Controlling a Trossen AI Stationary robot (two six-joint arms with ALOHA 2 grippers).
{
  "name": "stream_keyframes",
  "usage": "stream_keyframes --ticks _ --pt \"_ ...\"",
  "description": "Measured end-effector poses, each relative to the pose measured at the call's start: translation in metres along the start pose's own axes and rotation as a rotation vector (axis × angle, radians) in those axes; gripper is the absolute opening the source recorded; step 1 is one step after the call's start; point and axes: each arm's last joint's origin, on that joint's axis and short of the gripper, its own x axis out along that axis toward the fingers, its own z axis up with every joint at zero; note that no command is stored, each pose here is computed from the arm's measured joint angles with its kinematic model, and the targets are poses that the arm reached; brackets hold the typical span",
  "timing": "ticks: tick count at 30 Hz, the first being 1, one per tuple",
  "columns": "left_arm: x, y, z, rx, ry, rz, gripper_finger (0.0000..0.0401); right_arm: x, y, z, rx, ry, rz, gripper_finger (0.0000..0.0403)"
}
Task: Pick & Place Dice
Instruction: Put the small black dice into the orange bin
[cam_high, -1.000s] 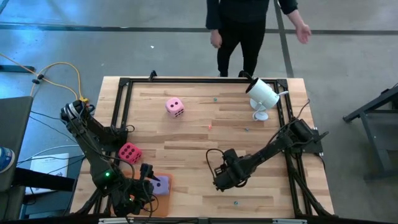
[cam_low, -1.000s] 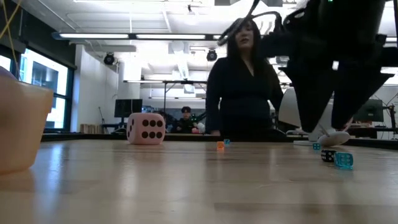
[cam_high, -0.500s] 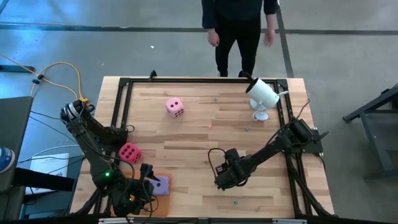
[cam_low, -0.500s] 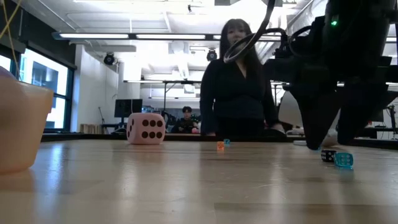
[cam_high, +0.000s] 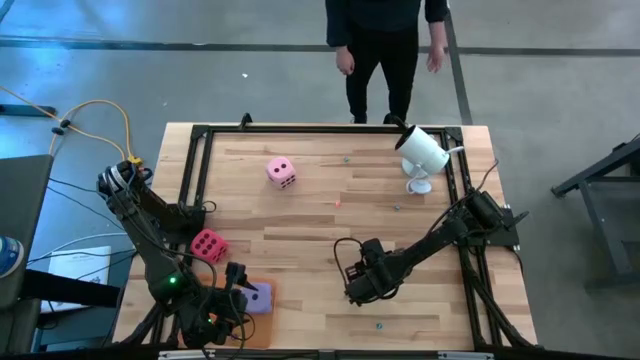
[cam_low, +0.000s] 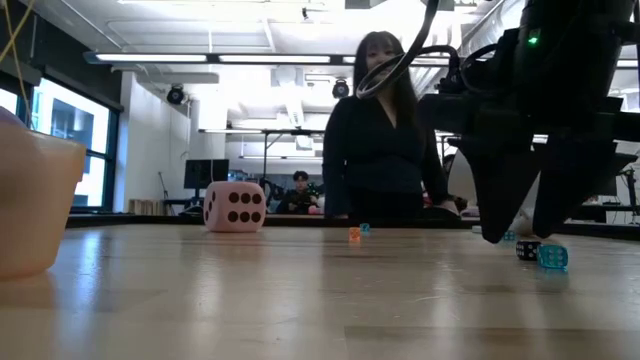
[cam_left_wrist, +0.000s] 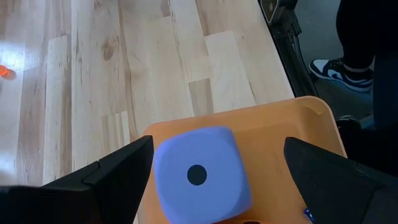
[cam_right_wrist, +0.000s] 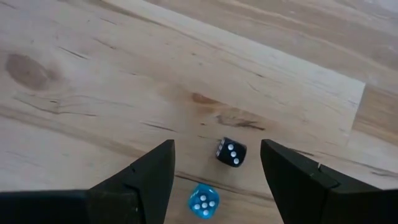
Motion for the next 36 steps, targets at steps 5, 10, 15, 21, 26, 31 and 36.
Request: stream_keyframes --ticks 5,10,15,21,26,31,36 --pt "0.000 0.000 0.000 0.000 0.000 0.001 0.0349 0.000 0.000 0.000 0.026 0.006 0.000 0.0226" --pt "0.000 0.000 0.000 0.001 0.000 0.002 0.0349 0.000 0.000 -0.001 0.027 0.023 -0.005 0.0226" --pt "0.000 0.000 0.000 0.000 -0.001 0.002 0.0349 0.000 0.000 -0.001 0.027 0.023 -0.004 0.0226" --pt "0.000 0.000 0.000 0.000 -0.001 0.002 0.0349 0.005 0.000 -0.003 0.020 0.022 -0.023 0.0226" --pt "0.000 0.000 0.000 -0.001 -0.002 0.001 0.0349 0.011 0.003 -0.006 0.013 0.017 -0.025 0.0226" --pt "0.000 0.000 0.000 -0.003 -0.005 -0.001 0.0349 0.013 0.004 -0.006 0.014 0.024 -0.024 0.0216" --pt "0.000 -0.001 0.000 -0.004 -0.006 -0.002 0.0349 0.013 0.004 -0.006 0.013 0.017 -0.023 0.0179"
